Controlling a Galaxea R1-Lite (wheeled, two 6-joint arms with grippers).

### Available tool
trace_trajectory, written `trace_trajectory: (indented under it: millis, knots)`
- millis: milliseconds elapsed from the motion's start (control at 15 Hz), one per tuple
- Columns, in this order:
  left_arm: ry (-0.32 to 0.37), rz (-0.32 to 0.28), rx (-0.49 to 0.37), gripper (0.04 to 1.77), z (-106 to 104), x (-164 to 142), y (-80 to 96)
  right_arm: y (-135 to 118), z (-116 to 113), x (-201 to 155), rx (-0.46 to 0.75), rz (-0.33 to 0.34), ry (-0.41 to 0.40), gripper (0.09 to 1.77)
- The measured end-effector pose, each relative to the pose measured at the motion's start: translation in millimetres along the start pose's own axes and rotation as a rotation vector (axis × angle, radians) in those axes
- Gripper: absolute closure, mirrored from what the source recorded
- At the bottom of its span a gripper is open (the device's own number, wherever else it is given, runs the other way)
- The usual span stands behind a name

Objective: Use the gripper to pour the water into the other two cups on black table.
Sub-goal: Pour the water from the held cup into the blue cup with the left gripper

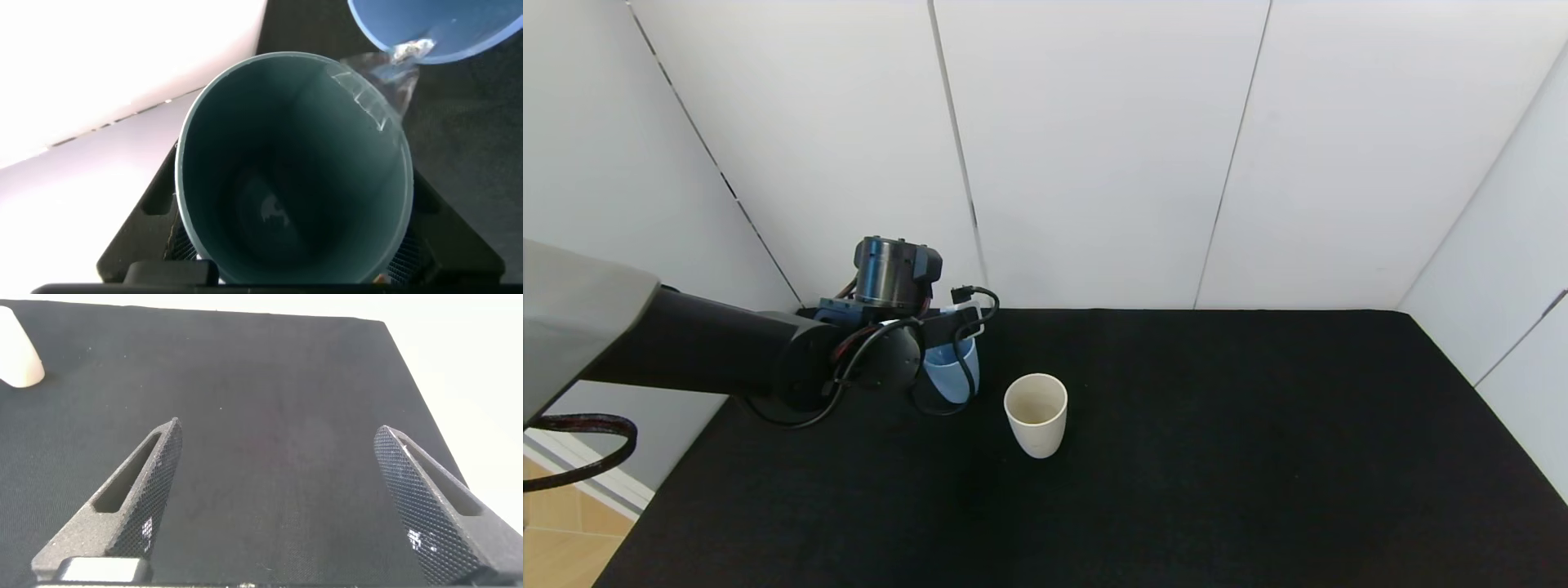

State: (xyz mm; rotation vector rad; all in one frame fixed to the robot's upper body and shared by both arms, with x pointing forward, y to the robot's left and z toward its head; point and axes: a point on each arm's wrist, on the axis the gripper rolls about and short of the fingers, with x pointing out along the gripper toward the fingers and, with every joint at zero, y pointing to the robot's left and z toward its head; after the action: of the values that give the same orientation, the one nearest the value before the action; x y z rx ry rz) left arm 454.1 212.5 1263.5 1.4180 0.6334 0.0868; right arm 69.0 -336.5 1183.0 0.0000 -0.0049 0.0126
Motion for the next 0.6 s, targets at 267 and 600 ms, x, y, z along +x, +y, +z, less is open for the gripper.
trace_trajectory:
  millis: [267,600]
  knots:
    - [0.014,0.012,0.019,0.62,2.1,0.6,2.6,0.0,0.0,0.0,0.0,0.0,0.0,0.15]
    - [0.016,0.018,0.018,0.62,3.1,0.6,4.7,0.0,0.0,0.0,0.0,0.0,0.0,0.15]
